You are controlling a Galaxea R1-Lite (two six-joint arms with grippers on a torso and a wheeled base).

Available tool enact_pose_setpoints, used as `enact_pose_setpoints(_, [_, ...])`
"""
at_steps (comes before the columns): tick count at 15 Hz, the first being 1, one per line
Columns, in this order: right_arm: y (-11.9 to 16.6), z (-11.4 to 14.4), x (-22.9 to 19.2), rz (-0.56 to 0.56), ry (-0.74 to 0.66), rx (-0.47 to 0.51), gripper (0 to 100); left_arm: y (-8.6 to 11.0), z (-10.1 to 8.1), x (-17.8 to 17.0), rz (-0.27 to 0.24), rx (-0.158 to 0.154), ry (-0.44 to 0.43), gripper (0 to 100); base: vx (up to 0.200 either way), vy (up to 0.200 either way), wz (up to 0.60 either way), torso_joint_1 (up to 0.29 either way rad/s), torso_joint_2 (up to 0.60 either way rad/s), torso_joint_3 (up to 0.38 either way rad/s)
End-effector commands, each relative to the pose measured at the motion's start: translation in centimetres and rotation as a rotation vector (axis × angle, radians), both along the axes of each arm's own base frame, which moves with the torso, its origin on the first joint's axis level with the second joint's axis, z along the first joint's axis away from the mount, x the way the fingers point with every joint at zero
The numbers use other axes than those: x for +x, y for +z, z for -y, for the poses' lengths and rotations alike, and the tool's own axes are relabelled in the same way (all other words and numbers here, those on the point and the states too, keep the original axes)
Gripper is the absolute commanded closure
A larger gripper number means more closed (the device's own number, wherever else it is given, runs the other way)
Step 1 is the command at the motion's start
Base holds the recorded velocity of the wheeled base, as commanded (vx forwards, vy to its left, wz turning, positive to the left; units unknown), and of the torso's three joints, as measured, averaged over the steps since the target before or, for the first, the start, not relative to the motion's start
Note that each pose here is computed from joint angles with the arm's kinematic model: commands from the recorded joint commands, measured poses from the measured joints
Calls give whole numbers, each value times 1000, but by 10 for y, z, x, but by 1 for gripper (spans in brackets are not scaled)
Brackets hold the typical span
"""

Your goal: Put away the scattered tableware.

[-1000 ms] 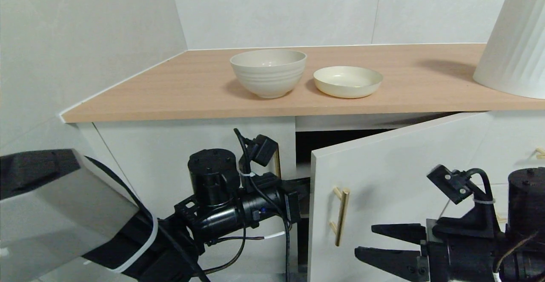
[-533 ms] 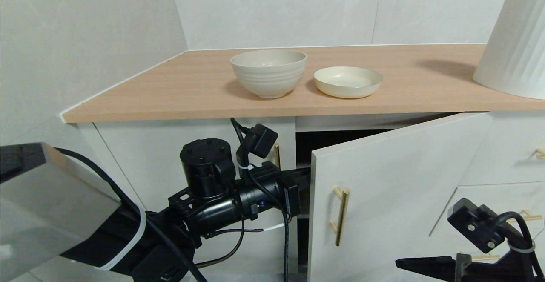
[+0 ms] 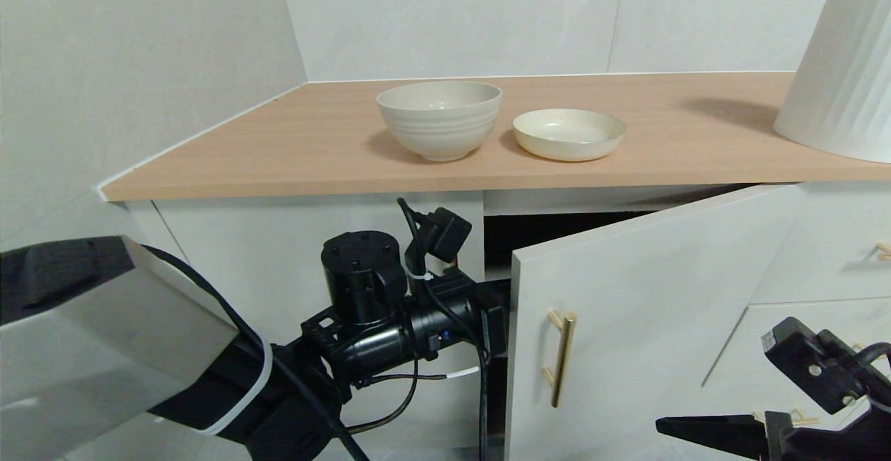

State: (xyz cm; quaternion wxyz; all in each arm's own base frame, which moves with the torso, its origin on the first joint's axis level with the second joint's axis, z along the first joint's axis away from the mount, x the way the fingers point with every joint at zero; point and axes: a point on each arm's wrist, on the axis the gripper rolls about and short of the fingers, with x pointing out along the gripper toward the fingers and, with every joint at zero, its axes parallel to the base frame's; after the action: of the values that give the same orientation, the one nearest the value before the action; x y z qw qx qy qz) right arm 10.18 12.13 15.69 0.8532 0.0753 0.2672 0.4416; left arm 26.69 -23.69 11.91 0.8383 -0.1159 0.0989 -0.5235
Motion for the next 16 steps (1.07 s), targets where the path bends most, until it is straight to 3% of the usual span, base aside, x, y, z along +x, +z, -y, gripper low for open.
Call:
enact_pose_setpoints(1, [-1, 0, 0, -4, 1, -5, 0, -2, 4, -1, -5, 1, -12, 100, 0, 0, 0, 0, 0, 0])
enact_pose_setpoints(7, [-2, -1, 0, -5, 4, -5, 0, -5, 7, 0, -19, 1, -15, 100, -200, 0, 0, 2, 2, 2])
enact_pose_setpoints(11, [-3, -1, 0, -11, 5, -11, 0, -12, 14, 4, -34, -12, -22, 100, 0, 0, 0, 0, 0, 0])
enact_pose_setpoints(14, [-4, -1, 0, -13, 5, -13, 0, -17, 26, 12, -23, -58, -19, 100, 0, 0, 0, 0, 0, 0])
enact_pose_setpoints(16, [-4, -1, 0, -13, 5, -13, 0, -18, 27, 13, -27, -66, -19, 100, 0, 0, 0, 0, 0, 0])
